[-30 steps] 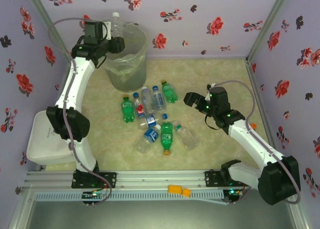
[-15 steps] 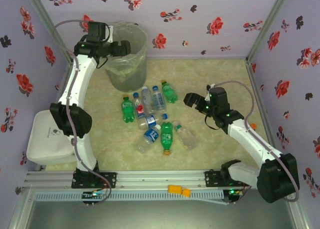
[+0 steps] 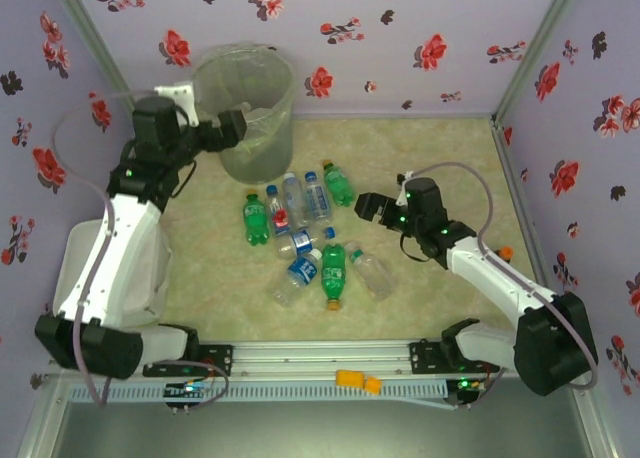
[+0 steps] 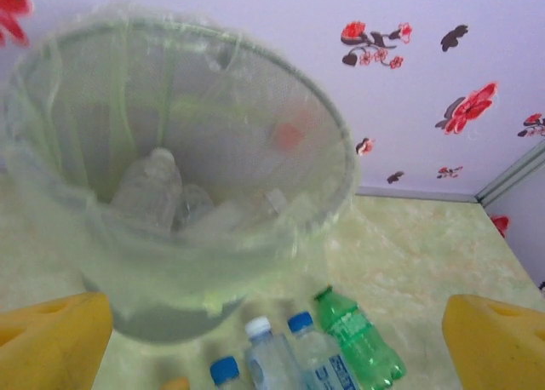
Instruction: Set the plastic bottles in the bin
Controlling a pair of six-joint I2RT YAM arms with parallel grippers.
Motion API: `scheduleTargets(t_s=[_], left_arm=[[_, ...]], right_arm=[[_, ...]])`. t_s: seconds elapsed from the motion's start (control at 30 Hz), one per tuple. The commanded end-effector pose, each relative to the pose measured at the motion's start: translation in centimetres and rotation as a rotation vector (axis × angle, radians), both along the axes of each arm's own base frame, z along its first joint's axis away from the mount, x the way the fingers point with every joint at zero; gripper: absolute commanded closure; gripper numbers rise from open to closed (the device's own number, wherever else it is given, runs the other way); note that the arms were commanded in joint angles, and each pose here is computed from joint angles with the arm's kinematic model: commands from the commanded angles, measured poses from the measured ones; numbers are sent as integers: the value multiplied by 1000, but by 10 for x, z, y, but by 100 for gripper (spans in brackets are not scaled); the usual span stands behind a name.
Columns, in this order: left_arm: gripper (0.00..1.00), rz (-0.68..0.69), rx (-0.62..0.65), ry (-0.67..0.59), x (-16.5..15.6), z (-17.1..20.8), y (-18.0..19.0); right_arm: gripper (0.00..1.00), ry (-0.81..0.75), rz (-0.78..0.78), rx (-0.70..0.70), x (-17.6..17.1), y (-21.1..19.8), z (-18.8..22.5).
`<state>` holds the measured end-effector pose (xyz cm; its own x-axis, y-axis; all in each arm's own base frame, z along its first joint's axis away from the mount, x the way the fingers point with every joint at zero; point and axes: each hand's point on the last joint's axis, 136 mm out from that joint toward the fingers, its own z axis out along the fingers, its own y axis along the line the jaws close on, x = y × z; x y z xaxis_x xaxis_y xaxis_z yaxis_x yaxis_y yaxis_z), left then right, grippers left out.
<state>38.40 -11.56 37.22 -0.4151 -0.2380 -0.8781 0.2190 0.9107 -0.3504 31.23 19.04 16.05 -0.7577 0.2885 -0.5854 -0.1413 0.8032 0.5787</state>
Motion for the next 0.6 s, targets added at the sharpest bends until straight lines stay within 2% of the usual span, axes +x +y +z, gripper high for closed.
scheduleTargets(t_s=[0.0, 0.13, 0.27, 0.57], left_arm=[[0, 1, -98, -16, -15, -17, -5], [0, 18, -140, 35, -44, -58, -3], [0, 92, -163, 111, -58, -112, 7], [0, 188, -150, 305, -53, -207, 8]], right_arm=[[0, -65, 16, -83, 6, 7, 0], [0, -35, 29, -106, 9, 16, -10], [0, 19, 42, -126, 15, 23, -18], [0, 49, 43, -89, 22, 38, -18]])
